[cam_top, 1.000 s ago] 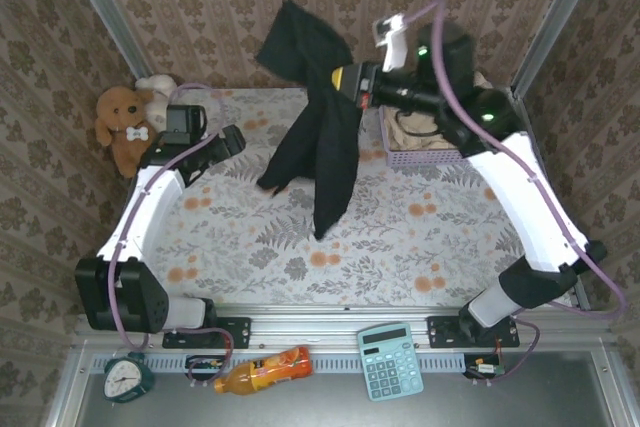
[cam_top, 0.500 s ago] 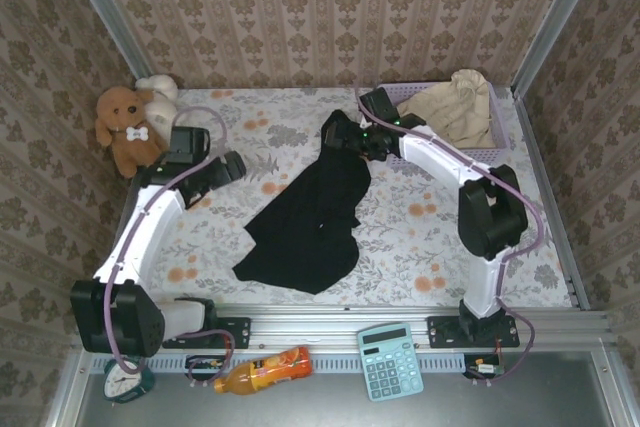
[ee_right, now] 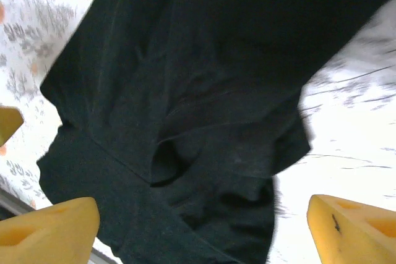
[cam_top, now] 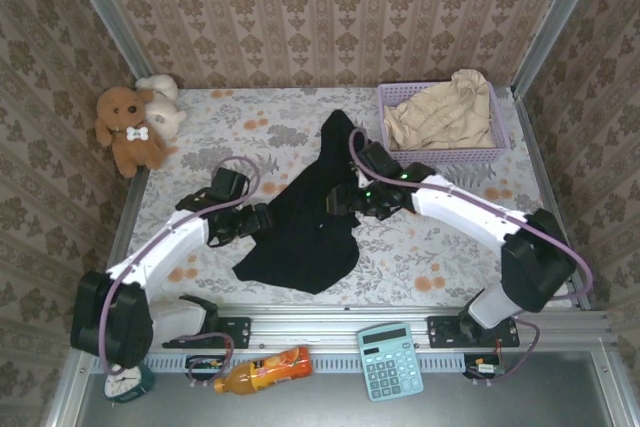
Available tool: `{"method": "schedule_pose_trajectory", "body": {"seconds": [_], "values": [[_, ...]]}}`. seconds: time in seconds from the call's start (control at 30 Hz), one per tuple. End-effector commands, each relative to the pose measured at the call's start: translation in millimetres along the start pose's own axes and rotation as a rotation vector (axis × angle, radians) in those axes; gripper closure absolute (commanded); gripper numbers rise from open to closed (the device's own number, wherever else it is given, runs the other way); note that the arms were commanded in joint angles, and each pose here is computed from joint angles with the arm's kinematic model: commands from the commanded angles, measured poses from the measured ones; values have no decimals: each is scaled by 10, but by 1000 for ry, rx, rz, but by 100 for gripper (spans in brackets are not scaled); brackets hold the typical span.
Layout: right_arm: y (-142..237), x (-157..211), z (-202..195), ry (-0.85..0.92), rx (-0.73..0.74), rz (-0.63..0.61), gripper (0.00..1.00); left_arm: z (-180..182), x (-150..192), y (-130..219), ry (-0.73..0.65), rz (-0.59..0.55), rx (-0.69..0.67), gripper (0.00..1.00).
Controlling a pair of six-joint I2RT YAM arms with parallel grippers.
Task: Fold and stack the mixed laundry pile
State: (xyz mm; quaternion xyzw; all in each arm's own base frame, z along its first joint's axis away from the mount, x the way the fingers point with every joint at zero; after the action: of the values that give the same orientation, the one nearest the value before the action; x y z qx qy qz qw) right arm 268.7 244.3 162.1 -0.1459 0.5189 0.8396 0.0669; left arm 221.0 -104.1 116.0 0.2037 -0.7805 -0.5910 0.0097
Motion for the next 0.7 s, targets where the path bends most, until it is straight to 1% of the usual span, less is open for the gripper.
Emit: {"method": "schedule_pose_trajectory", "body": {"seconds": [0.0,0.1,0.17,0.2,0.27,0.3,0.33,0.37,0.4,0.43,0.5,0.6,0.67], "values": [[-272,-11,225,5,-40,39,15,-11,-79,-160,54,-29,-24,17],[-551,-60,327,26,-13,81,22,-6,-135,-277,47,-41,-56,29],[-711,-86,296,8,27,102,30,-2,-162,-353,52,-49,-72,32],[-791,-92,253,-7,58,112,36,-2,-178,-396,53,-51,-77,37],[-860,-140,215,-31,84,105,54,-4,-198,-473,58,-50,-90,46],[-847,-160,203,-42,93,93,65,-5,-204,-515,60,-46,-96,54],[-801,-180,202,-48,98,75,79,-15,-215,-550,62,-43,-96,65],[-722,-175,173,-54,119,69,88,-27,-218,-585,59,-34,-96,73],[-620,-204,176,-53,124,41,97,-35,-226,-613,58,-28,-101,86],[-509,-226,154,-56,134,18,100,-43,-246,-626,53,-27,-109,100],[-269,-269,64,-65,157,-30,100,-36,-309,-607,45,-46,-142,100],[83,-285,-311,-129,226,-95,100,-49,-483,-495,32,-110,-160,100],[178,-258,-515,-177,205,-122,100,-44,-612,-412,29,-139,-171,100]]}}
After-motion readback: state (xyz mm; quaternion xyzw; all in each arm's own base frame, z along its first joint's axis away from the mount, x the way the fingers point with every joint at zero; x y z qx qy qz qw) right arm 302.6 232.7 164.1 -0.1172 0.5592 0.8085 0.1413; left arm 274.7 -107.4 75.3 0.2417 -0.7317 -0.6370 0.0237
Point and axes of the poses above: each hand's point on the last joint's axis, 136 mm out from that joint toward the fingers, its own y axis back along the fingers, its own z axis along the line the jaws close on, x = y × z, the point moved 5 cm from there along y, back along the fingers, and after that the axes turned 3 degrees about y, right-handed, at the moved point
